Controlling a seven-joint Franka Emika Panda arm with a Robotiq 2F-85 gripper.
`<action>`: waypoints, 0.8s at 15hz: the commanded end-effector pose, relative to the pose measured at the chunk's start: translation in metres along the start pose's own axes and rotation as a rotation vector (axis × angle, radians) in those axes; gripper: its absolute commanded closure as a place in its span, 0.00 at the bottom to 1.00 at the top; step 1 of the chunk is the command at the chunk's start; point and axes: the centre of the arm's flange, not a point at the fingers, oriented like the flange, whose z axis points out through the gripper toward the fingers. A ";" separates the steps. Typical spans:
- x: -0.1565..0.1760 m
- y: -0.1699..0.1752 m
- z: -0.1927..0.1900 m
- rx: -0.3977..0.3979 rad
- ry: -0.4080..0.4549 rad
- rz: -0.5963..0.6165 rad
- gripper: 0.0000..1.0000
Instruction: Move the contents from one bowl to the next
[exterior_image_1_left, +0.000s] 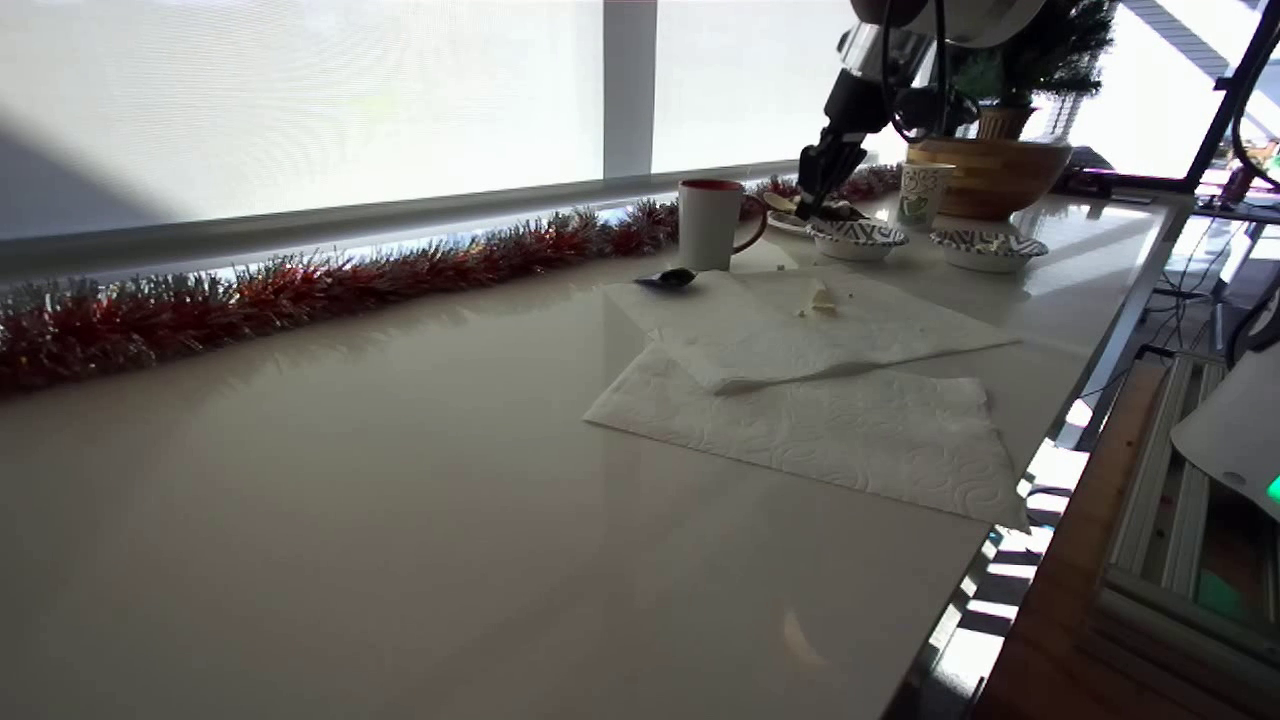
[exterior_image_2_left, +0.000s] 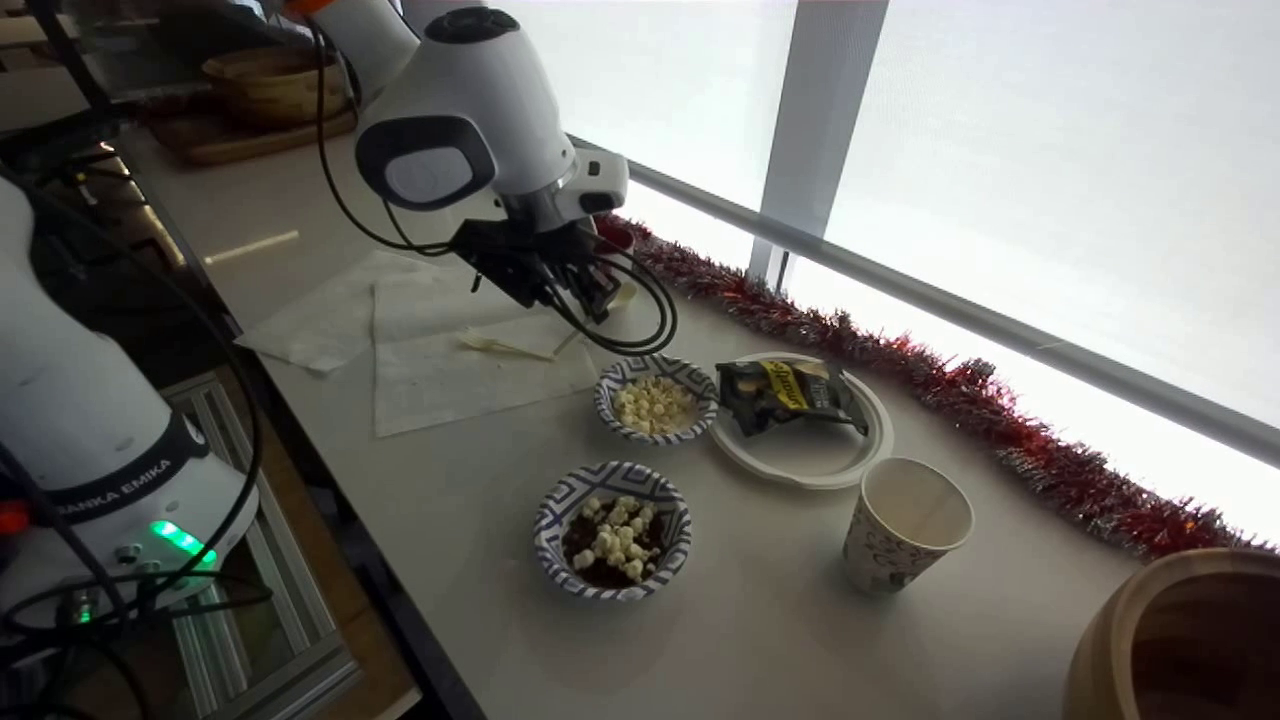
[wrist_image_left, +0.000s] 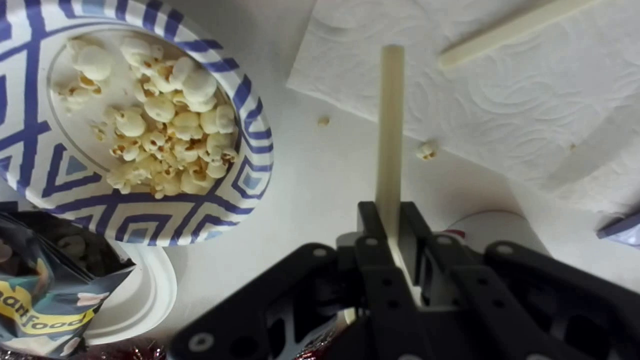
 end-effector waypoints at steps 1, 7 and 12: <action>0.014 0.010 0.025 0.011 0.014 0.004 0.95; 0.023 0.009 0.049 0.026 -0.021 -0.001 0.95; 0.019 0.012 0.066 0.021 -0.044 -0.002 0.95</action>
